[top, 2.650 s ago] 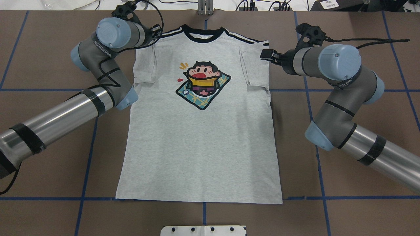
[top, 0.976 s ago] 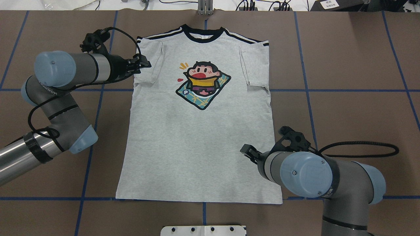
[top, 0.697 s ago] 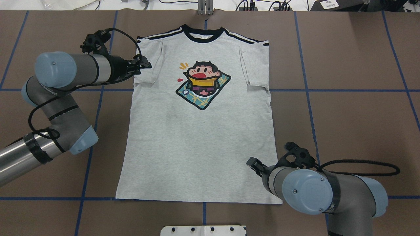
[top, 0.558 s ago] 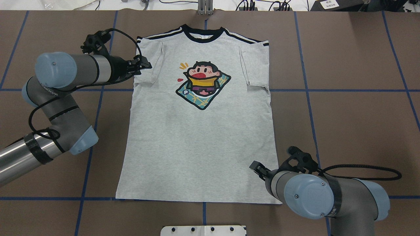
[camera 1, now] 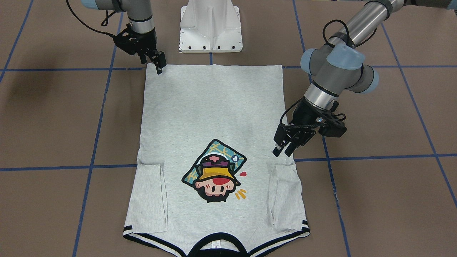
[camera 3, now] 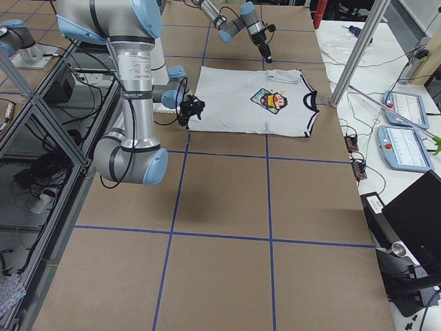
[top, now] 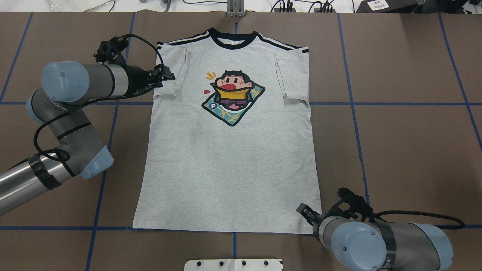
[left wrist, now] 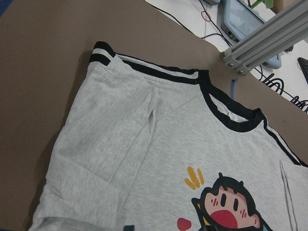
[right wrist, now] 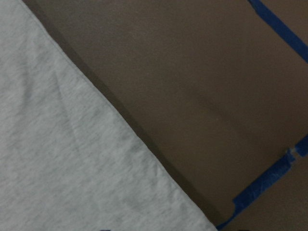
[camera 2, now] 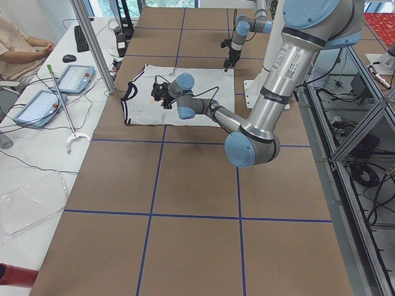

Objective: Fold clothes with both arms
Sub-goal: 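Move the left gripper to its hem corner while the right gripper waits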

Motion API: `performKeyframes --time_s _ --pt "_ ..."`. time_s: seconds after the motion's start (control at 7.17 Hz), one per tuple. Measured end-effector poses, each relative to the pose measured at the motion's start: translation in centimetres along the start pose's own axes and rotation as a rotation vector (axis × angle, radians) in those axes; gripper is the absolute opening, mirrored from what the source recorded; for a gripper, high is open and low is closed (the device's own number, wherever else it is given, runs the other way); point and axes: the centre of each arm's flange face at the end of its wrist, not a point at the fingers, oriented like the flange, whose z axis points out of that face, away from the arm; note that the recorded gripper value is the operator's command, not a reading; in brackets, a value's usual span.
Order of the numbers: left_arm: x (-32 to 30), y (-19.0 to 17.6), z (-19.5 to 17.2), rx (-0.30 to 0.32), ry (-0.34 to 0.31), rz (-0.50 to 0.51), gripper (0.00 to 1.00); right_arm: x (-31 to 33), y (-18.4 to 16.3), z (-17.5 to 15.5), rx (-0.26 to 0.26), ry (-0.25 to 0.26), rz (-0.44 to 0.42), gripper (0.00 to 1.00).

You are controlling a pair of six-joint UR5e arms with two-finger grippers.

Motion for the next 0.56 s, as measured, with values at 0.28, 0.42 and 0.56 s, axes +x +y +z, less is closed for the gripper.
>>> performKeyframes --time_s 0.28,0.42,0.56 --pt "-0.05 0.12 0.09 -0.001 -0.001 0.0 0.58 0.79 0.49 0.28 -0.002 0.012 0.005 0.78" --pt "-0.09 0.16 0.12 -0.002 -0.002 0.001 0.58 1.02 0.73 0.32 -0.001 0.012 0.018 0.77" --pt "-0.16 0.21 0.13 -0.002 -0.003 0.001 0.58 1.19 1.07 0.32 0.002 0.008 0.035 0.68"
